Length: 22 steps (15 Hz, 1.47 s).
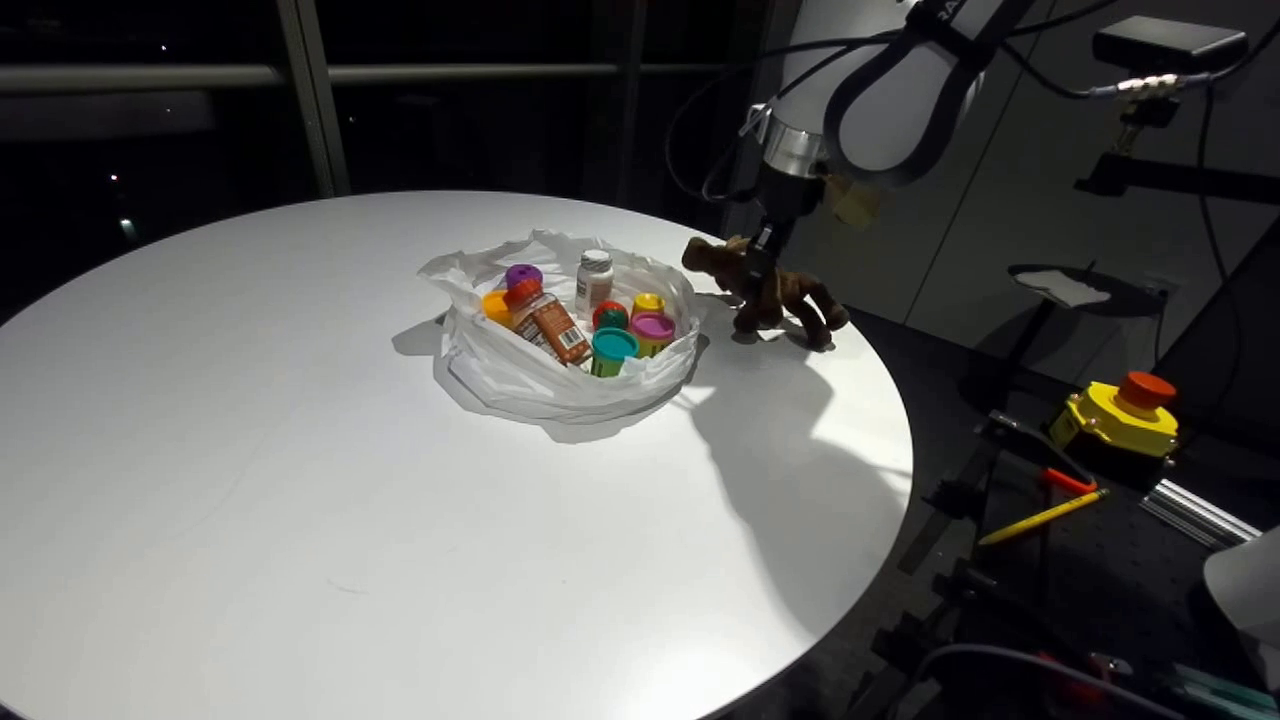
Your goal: Put all the objects on the table into the plastic bag
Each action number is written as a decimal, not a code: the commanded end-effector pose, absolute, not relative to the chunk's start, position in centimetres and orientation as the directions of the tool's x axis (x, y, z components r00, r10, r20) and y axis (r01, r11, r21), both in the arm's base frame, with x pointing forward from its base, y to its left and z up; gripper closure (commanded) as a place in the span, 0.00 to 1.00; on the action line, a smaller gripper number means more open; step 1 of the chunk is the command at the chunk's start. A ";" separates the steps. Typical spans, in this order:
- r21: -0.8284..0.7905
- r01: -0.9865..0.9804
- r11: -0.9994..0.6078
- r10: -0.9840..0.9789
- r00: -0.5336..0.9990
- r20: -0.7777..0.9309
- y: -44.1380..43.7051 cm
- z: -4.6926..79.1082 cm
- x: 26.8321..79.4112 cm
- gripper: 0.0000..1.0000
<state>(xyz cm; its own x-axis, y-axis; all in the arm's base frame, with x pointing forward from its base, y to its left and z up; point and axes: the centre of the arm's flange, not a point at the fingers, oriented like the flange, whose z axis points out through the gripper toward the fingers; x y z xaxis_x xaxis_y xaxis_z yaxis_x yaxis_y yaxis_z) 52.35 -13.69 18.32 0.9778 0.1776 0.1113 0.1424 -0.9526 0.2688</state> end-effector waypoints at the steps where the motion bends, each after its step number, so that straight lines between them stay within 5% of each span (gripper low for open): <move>1: 0.338 -0.009 -0.941 0.065 0.977 0.205 -11.9 25.8 51.3 0.85; 9: 0.302 0.016 -0.953 0.122 0.934 0.335 0.2 32.4 54.6 0.85; 22: 0.214 0.112 -0.970 0.186 0.911 0.369 11.3 26.1 59.0 0.87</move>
<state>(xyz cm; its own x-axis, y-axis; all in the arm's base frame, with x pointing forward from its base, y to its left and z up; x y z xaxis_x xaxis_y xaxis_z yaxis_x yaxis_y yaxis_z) 57.24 10.71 27.48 0.9191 0.1844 0.3482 0.1087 -0.9681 0.2256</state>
